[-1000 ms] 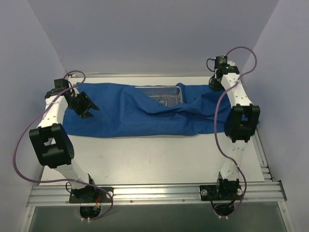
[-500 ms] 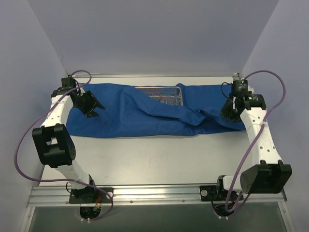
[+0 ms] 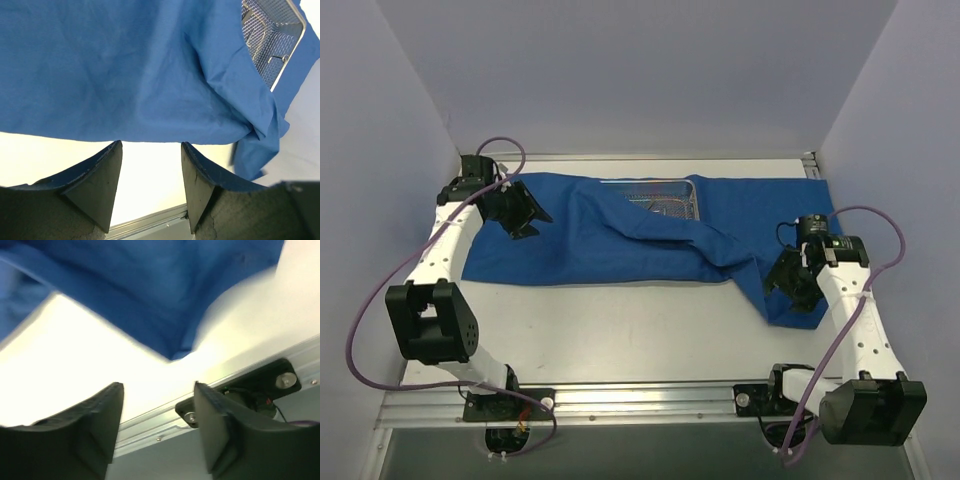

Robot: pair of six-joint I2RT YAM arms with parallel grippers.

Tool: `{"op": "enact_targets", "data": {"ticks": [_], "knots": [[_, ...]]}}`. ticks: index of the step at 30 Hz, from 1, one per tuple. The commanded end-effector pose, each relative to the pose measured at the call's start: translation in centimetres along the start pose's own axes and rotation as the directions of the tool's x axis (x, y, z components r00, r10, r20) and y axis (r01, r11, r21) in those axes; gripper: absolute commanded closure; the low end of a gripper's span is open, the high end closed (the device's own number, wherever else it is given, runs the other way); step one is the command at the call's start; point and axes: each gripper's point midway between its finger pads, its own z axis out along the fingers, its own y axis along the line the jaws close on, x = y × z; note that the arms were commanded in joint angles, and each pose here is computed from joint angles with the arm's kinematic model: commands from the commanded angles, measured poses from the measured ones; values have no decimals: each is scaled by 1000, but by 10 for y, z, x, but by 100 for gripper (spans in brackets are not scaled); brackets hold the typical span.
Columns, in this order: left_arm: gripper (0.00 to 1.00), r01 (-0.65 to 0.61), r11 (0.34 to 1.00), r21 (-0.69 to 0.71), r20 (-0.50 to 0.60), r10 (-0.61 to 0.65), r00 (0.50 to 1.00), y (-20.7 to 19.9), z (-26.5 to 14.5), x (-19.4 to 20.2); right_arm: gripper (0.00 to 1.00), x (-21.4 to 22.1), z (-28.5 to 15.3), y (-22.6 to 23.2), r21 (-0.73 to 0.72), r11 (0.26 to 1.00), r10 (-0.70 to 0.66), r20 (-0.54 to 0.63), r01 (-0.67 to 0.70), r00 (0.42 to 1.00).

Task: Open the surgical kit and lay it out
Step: Open the surgical kit at the center of the board.

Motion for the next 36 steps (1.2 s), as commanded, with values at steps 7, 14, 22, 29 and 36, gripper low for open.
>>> {"op": "enact_targets", "data": {"ticks": [7,14,22,29,36], "knots": [[41,-79,996,-32,75,81,994,2,-38,7,18,-104,-69,157,-405,853,-196,336,329,921],[41,-141,990,-10,80,141,987,-1,-49,12,32,-98,-68,340,-599,534,-355,483,597,801],[41,-221,969,112,38,218,975,-15,-43,22,21,-84,-32,468,-693,276,-396,550,666,735],[41,-190,975,117,28,188,982,-13,-40,26,21,-71,31,500,-657,310,-457,531,687,714],[41,-183,979,94,25,182,983,-10,-40,25,25,-50,72,499,-641,305,-521,507,704,687]]}}
